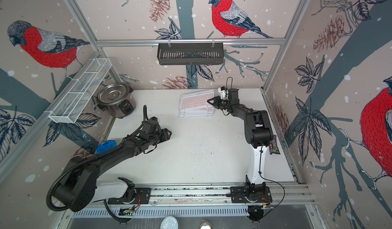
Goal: Stack the numeric keypads
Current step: Place the numeric keypad at the numeric keypad.
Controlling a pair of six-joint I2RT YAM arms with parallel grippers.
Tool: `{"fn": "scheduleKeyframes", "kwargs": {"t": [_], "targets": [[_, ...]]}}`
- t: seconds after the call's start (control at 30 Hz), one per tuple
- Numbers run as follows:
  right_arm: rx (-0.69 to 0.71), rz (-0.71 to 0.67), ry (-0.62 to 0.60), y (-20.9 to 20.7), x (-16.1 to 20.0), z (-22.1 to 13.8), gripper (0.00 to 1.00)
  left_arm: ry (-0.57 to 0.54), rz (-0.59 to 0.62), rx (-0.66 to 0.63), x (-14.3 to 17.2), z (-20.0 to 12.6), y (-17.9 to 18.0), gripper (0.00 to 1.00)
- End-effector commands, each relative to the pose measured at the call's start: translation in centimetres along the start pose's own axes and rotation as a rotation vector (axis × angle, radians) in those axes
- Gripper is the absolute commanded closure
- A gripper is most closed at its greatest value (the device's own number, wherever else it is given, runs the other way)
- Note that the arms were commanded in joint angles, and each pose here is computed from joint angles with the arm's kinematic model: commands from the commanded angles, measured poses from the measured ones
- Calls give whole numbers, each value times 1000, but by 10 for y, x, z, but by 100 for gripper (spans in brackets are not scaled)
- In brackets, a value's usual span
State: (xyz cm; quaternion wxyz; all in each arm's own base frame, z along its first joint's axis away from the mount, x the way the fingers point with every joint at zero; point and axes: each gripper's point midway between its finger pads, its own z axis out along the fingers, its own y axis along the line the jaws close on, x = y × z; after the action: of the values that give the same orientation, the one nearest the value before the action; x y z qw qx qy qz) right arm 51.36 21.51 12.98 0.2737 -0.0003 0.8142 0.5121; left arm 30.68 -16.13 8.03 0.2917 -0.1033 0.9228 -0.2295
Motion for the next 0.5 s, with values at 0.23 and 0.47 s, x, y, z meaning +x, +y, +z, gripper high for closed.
{"fn": "scheduleKeyframes", "kwargs": {"t": [0.23,0.47], "targets": [[70,-18,-17,-17,-8,0,42,-8,-4,-1,-2,1,0,40],[147,-30,-9,-24,-11,1,33,-7,-5,-3,-2,2,1,40]]}}
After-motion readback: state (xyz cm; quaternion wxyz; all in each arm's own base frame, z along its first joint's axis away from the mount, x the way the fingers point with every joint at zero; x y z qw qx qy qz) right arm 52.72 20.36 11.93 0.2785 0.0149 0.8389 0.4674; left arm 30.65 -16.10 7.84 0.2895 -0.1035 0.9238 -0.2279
